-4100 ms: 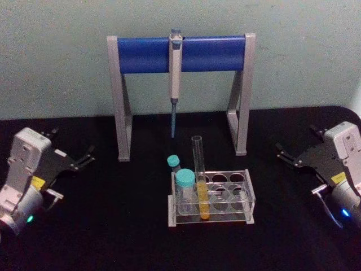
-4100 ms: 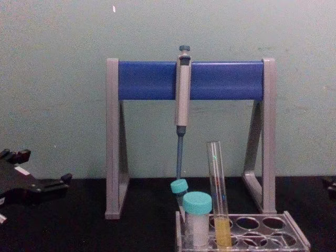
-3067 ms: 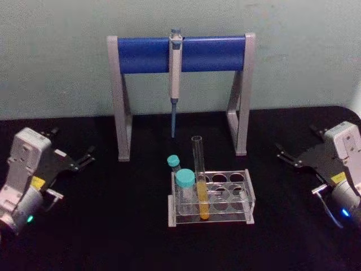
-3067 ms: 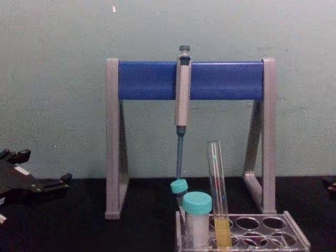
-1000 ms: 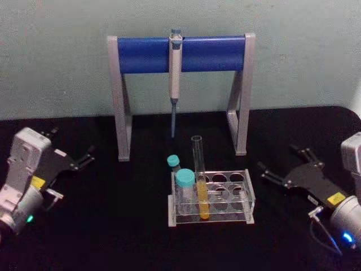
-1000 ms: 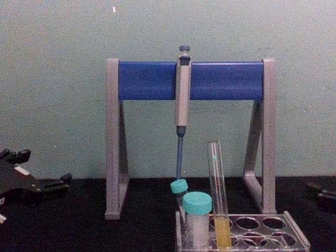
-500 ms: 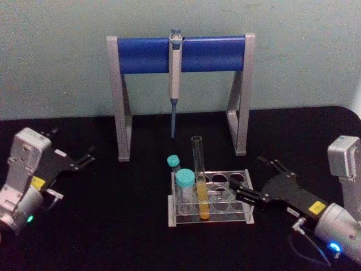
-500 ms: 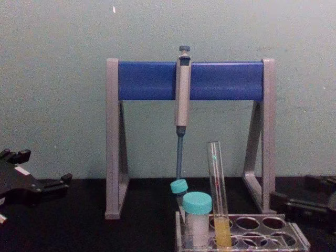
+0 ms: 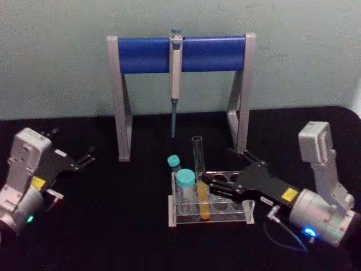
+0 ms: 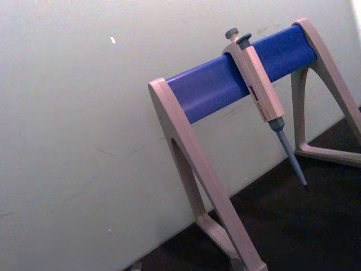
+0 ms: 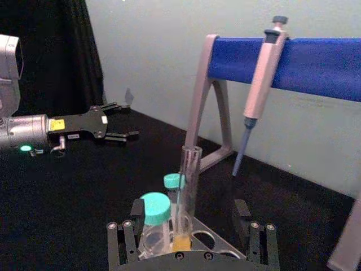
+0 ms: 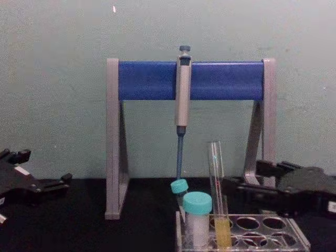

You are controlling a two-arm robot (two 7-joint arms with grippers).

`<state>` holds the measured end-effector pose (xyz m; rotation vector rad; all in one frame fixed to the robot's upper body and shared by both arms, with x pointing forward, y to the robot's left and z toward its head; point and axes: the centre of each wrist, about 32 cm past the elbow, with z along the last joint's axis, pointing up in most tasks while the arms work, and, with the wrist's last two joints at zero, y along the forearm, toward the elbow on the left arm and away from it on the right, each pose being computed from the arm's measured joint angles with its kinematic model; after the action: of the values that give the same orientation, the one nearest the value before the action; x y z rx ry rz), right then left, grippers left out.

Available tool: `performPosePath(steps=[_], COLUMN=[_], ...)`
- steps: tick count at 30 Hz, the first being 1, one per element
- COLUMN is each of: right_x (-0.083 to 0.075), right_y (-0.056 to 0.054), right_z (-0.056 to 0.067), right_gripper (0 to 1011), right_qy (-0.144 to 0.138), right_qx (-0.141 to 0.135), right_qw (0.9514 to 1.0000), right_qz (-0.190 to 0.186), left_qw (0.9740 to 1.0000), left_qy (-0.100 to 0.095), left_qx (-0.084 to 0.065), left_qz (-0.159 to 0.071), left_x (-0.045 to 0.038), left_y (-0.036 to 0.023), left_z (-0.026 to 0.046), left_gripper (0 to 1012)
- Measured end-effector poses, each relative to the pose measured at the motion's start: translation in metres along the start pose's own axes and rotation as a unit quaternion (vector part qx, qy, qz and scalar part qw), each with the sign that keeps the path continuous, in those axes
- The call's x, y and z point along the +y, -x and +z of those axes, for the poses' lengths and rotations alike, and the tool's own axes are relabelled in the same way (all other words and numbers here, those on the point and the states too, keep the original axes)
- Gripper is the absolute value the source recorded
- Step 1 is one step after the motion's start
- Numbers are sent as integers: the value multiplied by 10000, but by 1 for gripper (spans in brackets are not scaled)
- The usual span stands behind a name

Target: Pick up the test tube from the test tube rack, shake it, then place it back into the test tube rack.

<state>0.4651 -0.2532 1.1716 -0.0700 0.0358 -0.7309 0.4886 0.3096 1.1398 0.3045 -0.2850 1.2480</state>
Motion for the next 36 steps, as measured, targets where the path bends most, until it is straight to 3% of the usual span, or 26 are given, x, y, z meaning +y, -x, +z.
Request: performPosePath(steps=[16, 36], right_x=[367, 497], right_y=[-77, -107], right_z=[-9, -67], right_gripper=[1000, 1000], right_qy=[67, 211], right_qx=[41, 111], right_qw=[9999, 9995], right_qz=[153, 202], left_qw=[10000, 10000], left_qy=[0, 0], left_qx=[0, 0], left_qz=[0, 0], left_x=[0, 0], left_y=[0, 0], left_z=[0, 0], left_gripper=[1001, 1001])
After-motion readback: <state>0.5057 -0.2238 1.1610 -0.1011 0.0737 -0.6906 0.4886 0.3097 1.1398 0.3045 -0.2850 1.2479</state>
